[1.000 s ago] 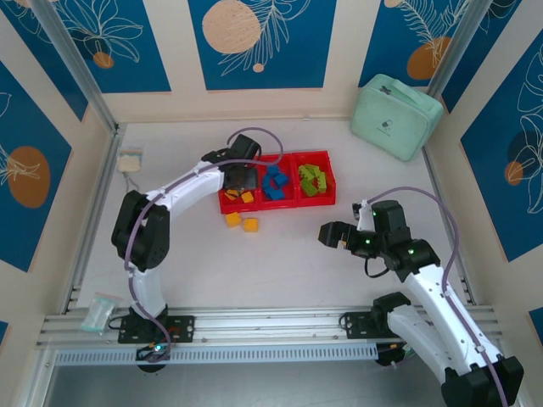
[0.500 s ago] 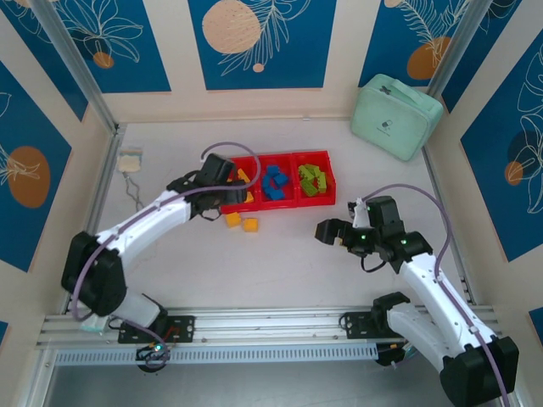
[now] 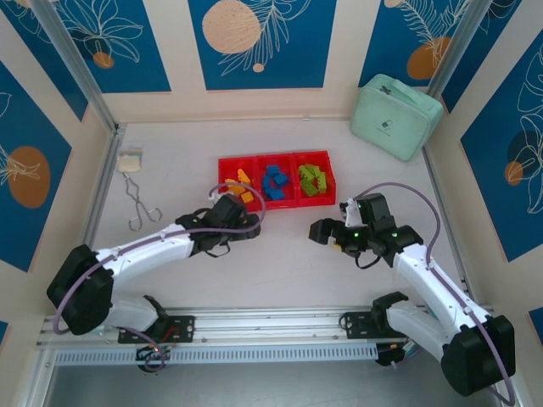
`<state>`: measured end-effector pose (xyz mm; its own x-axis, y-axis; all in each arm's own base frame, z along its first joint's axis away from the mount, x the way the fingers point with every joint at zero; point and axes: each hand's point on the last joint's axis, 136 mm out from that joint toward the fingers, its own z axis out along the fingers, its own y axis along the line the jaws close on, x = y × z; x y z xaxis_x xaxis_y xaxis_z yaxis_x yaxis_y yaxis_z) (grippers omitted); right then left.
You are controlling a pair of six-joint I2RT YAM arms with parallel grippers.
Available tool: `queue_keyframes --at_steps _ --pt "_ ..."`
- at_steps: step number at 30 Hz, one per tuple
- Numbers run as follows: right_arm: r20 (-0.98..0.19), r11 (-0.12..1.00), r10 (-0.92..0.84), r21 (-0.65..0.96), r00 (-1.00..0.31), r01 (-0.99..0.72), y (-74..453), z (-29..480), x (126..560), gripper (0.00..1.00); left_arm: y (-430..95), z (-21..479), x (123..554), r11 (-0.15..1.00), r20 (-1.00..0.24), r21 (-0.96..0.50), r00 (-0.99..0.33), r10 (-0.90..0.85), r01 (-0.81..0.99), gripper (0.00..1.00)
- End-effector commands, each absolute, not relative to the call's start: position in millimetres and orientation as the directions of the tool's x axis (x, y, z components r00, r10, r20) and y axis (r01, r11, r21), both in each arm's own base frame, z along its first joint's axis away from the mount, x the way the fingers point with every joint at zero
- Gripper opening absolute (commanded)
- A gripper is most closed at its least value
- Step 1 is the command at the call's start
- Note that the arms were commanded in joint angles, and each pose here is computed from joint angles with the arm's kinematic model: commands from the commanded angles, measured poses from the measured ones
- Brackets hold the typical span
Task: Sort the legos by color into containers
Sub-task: Pick up the lego from the center of the table.
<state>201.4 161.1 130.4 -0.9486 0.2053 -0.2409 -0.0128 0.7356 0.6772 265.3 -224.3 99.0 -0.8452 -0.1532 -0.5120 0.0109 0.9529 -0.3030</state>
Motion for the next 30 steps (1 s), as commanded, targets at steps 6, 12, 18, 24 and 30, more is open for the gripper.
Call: queue_keyframes --at_steps 6,12,18,24,30 --pt "-0.262 0.739 0.219 0.674 -0.940 -0.015 155 135 189 0.99 -250 93 266 0.951 -0.500 -0.308 -0.851 -0.162 0.000 0.99" --pt "-0.272 0.747 0.236 0.665 -0.933 -0.005 149 137 183 0.99 -269 79 272 0.962 -0.478 -0.271 -0.872 -0.105 0.033 0.99" --pt "-0.255 0.743 0.244 0.669 -0.936 0.012 147 127 176 0.99 -283 68 275 0.974 -0.446 -0.226 -0.892 -0.071 0.036 1.00" --pt "-0.265 0.747 0.241 0.665 -0.934 0.004 145 127 174 0.99 -276 55 283 0.993 -0.428 -0.112 -0.904 -0.014 0.038 0.98" --pt "-0.263 0.759 0.223 0.651 -0.939 -0.002 143 123 171 0.99 -259 54 289 0.999 -0.419 -0.028 -0.908 0.025 0.040 0.97"
